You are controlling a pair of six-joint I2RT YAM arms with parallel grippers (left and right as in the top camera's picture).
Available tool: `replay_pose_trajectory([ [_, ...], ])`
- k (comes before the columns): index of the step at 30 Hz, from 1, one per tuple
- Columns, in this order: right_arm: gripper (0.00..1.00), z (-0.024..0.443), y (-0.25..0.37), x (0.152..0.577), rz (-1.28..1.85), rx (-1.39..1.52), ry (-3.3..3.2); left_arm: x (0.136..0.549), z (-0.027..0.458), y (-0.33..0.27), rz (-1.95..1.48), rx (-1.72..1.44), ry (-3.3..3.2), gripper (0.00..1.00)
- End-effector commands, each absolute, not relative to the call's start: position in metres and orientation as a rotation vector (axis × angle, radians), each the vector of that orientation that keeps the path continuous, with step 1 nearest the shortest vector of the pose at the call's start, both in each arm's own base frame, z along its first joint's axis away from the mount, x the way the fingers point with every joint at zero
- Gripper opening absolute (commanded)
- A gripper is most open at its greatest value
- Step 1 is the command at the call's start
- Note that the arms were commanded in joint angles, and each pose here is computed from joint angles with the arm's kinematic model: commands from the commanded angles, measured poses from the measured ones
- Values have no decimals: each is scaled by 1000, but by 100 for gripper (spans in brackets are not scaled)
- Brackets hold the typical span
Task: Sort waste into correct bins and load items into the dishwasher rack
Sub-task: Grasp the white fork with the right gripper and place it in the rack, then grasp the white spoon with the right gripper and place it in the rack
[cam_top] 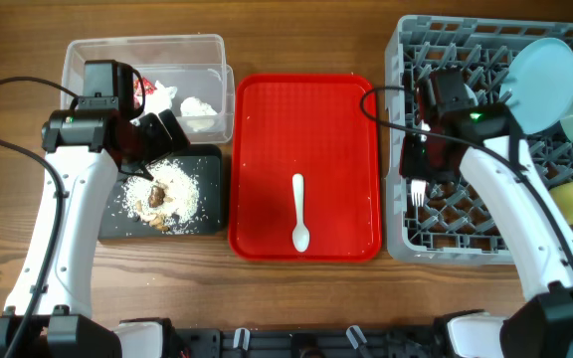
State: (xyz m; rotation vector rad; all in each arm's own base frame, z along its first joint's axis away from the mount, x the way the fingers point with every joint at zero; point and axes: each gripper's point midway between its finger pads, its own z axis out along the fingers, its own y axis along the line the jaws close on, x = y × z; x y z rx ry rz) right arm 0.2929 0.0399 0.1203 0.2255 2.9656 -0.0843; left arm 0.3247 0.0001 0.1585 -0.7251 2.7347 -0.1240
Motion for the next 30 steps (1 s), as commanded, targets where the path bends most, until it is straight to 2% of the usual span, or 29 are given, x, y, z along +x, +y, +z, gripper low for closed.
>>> replay_pose_trajectory([
  [1, 15, 106, 36, 289, -119, 201, 2992, 324, 165, 1, -138, -738, 2712, 100],
  [2, 33, 108, 37, 292, -112, 199, 2977, 324, 165, 1, -138, -738, 2712, 100],
  [3, 41, 110, 37, 294, -110, 196, 2970, 324, 165, 1, -137, -738, 2712, 100],
  [5, 45, 126, 38, 304, -93, 196, 2919, 324, 165, 1, -137, -739, 2712, 100],
  [7, 47, 148, 47, 314, -16, 188, 2859, 324, 165, 1, -137, -738, 2712, 100],
  [9, 48, 169, 82, 323, 214, 118, 2800, 324, 165, 1, -137, -738, 2712, 100],
  [13, 54, 165, 148, 310, 384, -111, 2811, 324, 165, 1, -138, -738, 2712, 100],
  [16, 59, 142, 193, 287, 388, -271, 2891, 324, 165, 1, -138, -738, 2712, 100],
  [20, 59, 79, 236, 252, 297, -312, 3102, 324, 165, 1, -138, -738, 2712, 100],
  [24, 60, 23, 243, 215, 110, -273, 3316, 324, 165, 1, -138, -738, 2712, 100],
  [30, 60, -4, 248, 195, 38, -334, 3402, 324, 165, 1, -138, -738, 2712, 100],
])
